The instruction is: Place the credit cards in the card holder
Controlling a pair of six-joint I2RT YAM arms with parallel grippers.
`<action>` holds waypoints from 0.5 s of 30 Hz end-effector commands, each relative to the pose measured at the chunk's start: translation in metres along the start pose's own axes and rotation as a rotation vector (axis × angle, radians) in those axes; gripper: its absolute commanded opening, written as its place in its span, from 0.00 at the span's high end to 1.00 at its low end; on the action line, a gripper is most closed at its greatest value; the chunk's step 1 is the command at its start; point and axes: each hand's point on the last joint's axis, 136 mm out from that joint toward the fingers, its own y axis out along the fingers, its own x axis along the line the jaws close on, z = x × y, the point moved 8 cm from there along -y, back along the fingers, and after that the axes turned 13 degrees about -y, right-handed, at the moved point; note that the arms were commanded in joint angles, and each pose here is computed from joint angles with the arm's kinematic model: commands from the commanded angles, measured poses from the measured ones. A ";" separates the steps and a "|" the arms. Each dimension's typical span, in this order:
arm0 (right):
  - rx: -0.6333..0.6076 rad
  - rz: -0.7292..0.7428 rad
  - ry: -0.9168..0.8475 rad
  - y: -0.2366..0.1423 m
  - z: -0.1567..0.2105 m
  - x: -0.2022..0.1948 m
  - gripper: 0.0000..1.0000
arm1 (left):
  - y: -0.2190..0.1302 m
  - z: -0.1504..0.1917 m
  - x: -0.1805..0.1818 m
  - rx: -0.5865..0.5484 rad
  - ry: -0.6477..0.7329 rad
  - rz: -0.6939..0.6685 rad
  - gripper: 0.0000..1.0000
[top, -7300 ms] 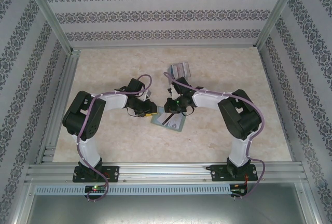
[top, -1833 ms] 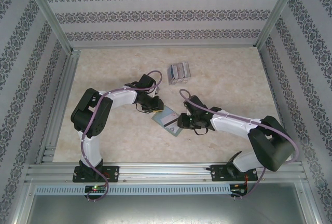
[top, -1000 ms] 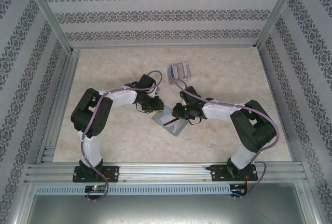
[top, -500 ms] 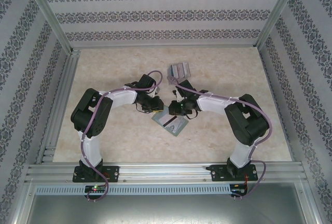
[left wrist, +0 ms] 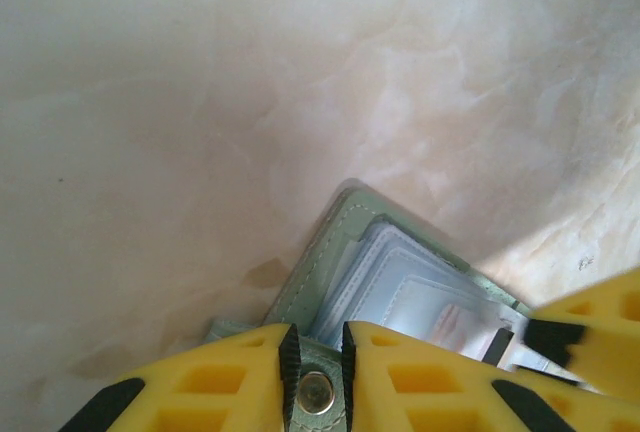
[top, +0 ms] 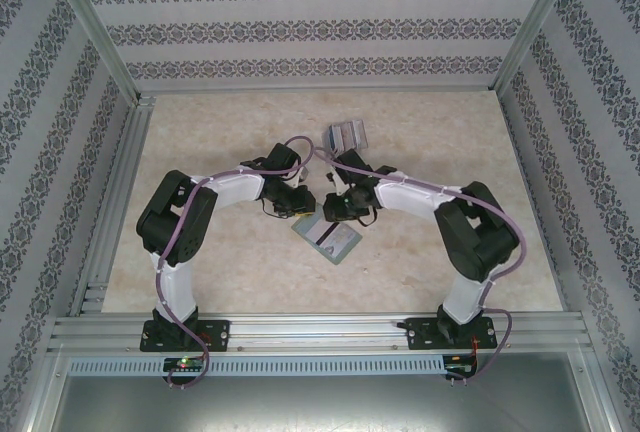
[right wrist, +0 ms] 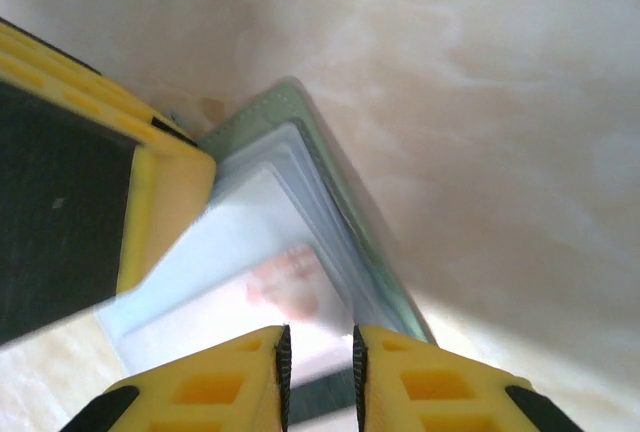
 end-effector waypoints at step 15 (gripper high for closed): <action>0.054 -0.101 0.025 0.014 0.051 0.043 0.75 | 0.013 -0.008 0.030 -0.023 -0.022 -0.125 0.77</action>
